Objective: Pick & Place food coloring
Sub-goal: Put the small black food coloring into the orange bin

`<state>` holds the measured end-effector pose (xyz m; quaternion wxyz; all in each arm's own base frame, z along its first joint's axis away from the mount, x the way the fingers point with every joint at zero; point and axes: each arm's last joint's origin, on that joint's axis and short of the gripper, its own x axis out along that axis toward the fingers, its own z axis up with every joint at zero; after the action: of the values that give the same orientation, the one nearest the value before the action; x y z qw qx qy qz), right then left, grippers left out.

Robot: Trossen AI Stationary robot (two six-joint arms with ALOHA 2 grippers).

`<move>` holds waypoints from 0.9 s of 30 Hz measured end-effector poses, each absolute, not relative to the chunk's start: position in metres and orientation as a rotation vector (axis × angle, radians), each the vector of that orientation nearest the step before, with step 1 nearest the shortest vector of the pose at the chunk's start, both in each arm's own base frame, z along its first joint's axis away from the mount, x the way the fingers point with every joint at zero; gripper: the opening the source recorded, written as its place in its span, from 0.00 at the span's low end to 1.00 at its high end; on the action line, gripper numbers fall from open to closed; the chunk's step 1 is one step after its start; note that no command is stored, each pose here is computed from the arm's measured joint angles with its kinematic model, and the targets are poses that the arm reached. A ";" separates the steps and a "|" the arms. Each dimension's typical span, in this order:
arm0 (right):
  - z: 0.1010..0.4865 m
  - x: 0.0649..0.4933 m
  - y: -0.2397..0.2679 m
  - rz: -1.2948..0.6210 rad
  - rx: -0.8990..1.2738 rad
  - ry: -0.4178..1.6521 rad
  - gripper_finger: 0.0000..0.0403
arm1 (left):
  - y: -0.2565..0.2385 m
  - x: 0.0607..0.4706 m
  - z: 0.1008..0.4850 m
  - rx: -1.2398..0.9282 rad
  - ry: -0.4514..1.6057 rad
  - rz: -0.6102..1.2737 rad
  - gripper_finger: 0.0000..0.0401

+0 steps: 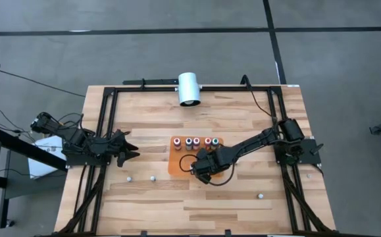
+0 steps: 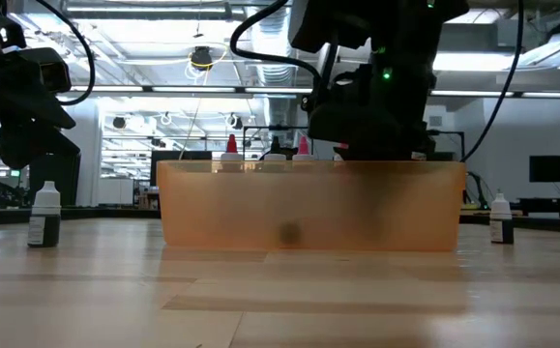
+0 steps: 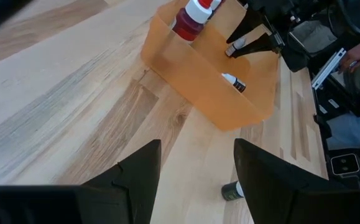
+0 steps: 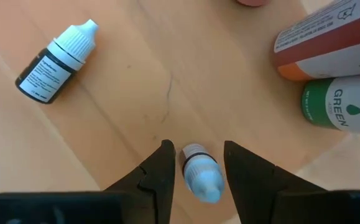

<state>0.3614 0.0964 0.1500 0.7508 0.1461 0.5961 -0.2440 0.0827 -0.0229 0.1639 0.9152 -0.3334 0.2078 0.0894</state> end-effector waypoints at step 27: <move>0.150 0.360 0.096 -0.535 0.317 1.318 0.54 | -0.023 0.083 0.164 -0.686 0.429 0.182 0.48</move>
<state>0.3600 0.0962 0.1498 0.7461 0.1448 0.6022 -0.2443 0.0827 -0.0230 0.1639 0.9152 -0.3334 0.2083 0.0885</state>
